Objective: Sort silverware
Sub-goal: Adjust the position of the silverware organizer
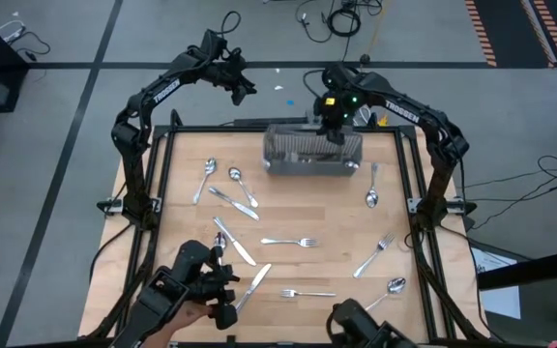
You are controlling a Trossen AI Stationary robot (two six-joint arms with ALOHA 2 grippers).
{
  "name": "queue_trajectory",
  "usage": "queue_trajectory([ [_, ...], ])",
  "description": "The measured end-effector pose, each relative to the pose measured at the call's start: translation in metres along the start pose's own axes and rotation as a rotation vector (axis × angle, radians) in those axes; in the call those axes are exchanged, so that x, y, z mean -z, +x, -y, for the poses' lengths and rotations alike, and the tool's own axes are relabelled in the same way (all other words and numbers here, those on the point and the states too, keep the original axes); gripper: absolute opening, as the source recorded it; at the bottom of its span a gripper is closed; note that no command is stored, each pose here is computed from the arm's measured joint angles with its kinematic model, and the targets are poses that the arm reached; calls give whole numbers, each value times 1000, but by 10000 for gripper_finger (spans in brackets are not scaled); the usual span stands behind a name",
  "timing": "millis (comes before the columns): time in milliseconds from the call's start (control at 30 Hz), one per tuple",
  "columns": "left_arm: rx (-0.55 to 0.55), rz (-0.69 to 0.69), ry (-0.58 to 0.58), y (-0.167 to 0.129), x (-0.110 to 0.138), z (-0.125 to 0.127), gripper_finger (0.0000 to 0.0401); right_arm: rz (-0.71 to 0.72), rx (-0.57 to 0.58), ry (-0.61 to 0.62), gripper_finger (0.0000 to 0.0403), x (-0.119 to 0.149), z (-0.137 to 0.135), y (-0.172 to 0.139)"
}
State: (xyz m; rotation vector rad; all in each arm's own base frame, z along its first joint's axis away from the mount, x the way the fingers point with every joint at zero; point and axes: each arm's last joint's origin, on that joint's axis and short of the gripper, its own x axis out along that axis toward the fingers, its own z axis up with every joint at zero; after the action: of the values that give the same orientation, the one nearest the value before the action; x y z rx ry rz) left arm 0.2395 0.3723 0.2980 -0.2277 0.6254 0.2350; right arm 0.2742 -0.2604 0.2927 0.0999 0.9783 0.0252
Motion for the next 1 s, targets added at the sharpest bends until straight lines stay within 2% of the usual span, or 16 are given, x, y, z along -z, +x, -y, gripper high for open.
queue_trajectory([
  [167,1,-1,0,0,0,0,125,21,-14,-19,1,-6,-9,0],
  [300,1,-1,-1,0,0,0,125,127,54,-36,1,-14,-7,-27],
  [567,1,-1,-2,0,0,0,125,145,131,50,1,4,18,-52],
  [733,-1,2,1,0,0,0,125,106,178,55,1,13,26,-55],
  [1000,-4,9,8,0,-1,-1,125,60,138,80,1,18,37,-34],
])
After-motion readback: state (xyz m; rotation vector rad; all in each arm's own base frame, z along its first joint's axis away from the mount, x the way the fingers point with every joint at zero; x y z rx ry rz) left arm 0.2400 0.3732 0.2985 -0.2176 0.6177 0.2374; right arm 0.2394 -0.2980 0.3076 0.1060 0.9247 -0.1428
